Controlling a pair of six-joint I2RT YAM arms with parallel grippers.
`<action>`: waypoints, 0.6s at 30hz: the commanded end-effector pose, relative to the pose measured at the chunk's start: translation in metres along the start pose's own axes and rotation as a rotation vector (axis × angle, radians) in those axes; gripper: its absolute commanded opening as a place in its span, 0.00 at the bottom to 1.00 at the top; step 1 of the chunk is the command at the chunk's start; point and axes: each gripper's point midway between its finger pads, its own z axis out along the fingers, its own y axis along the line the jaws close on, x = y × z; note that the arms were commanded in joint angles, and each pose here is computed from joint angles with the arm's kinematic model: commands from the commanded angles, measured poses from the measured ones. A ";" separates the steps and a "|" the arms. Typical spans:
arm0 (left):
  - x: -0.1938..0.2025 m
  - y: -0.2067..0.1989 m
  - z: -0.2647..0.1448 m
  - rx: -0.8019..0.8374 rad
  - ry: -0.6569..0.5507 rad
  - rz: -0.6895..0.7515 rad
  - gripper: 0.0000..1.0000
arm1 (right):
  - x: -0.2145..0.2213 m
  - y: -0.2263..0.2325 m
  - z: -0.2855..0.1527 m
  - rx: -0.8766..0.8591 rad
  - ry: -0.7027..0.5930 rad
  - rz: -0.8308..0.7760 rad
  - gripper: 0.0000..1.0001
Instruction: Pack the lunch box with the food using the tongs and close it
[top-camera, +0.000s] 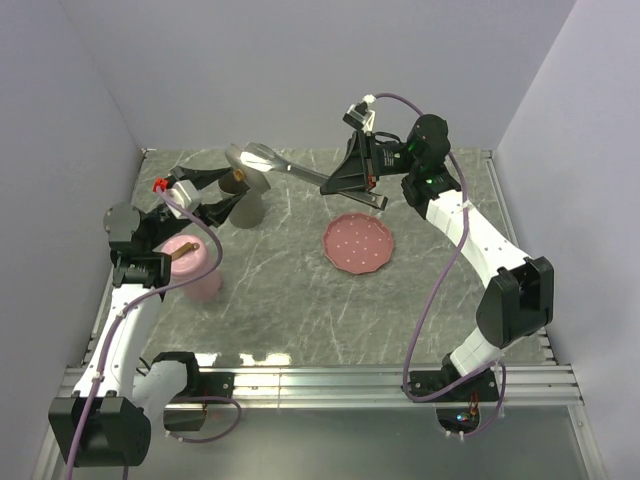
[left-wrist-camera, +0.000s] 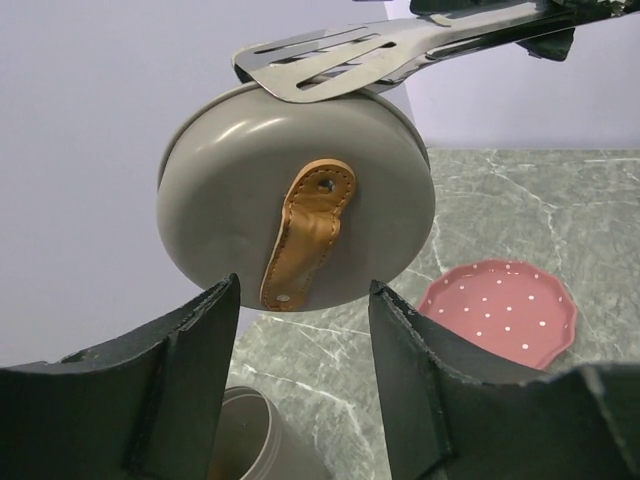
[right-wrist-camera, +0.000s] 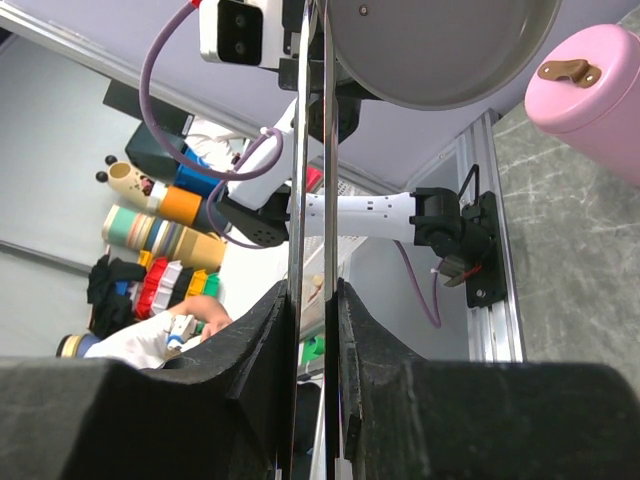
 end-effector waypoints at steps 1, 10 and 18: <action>-0.027 0.007 0.004 -0.007 -0.060 0.079 0.59 | 0.004 0.029 0.000 -0.027 0.002 -0.103 0.00; -0.026 0.004 0.009 -0.008 -0.061 0.086 0.54 | 0.004 0.031 0.002 -0.040 -0.001 -0.093 0.00; -0.037 0.008 0.010 -0.028 -0.097 0.087 0.44 | 0.007 0.032 0.002 -0.041 0.004 -0.083 0.00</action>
